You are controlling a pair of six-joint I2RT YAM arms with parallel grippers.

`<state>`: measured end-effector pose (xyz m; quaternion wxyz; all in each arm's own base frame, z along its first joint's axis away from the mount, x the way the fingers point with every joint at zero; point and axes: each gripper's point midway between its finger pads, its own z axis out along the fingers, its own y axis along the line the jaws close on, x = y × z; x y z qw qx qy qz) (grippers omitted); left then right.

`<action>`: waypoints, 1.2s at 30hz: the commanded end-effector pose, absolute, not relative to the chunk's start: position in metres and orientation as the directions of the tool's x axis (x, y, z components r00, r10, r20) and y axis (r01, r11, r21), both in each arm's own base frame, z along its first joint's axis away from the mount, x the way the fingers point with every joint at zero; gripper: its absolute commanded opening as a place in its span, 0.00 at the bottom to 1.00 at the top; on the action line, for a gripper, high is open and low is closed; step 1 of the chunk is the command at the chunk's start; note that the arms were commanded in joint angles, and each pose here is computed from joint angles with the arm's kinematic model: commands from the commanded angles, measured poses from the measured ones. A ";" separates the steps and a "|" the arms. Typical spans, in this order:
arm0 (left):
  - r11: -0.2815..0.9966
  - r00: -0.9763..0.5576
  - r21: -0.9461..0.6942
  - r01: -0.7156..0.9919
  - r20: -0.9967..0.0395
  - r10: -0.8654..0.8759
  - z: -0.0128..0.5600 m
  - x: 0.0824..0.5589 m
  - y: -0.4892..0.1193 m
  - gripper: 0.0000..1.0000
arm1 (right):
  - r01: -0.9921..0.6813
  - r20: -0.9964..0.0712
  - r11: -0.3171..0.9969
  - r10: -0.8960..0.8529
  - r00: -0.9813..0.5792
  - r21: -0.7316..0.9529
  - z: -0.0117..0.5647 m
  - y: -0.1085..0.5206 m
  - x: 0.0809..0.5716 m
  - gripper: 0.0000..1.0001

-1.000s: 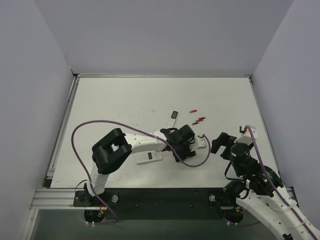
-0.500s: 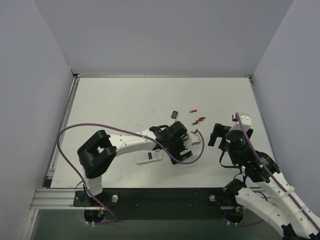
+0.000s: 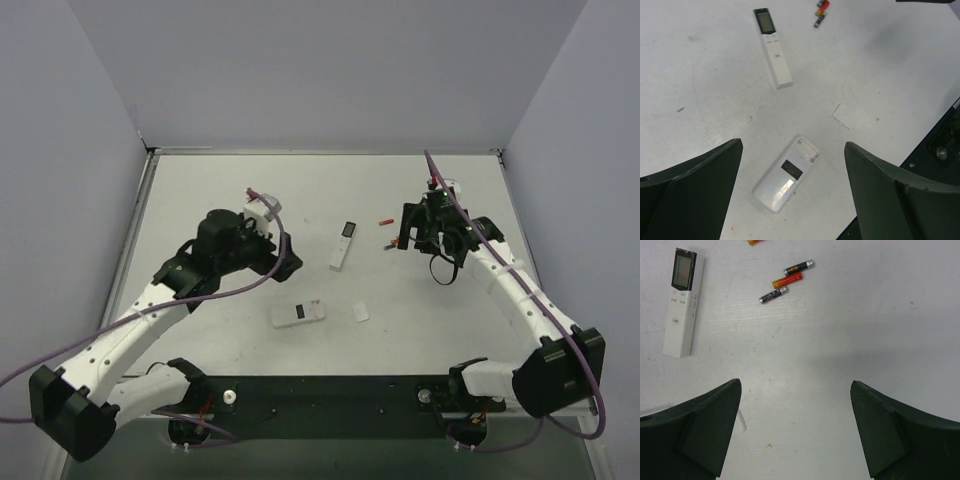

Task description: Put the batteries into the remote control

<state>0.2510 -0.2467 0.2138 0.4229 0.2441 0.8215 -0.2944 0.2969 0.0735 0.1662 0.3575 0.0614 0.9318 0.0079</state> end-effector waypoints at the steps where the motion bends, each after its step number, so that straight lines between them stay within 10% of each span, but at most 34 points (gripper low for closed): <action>1: 0.779 -0.567 -0.346 0.524 -0.824 0.015 0.231 0.244 -0.190 0.95 | -0.018 -0.650 0.997 0.037 -0.759 0.078 0.169 0.094 0.337 0.83; 20: 0.901 -0.525 -0.159 0.404 -0.847 0.086 0.182 0.254 -0.133 0.94 | -0.214 -0.496 0.974 -0.151 -0.855 0.072 0.069 0.118 0.464 0.78; 36: 0.898 -0.539 -0.159 0.411 -0.836 0.099 0.177 0.255 -0.136 0.94 | -0.253 -0.404 0.966 -0.209 -0.891 0.057 0.034 0.128 0.480 0.64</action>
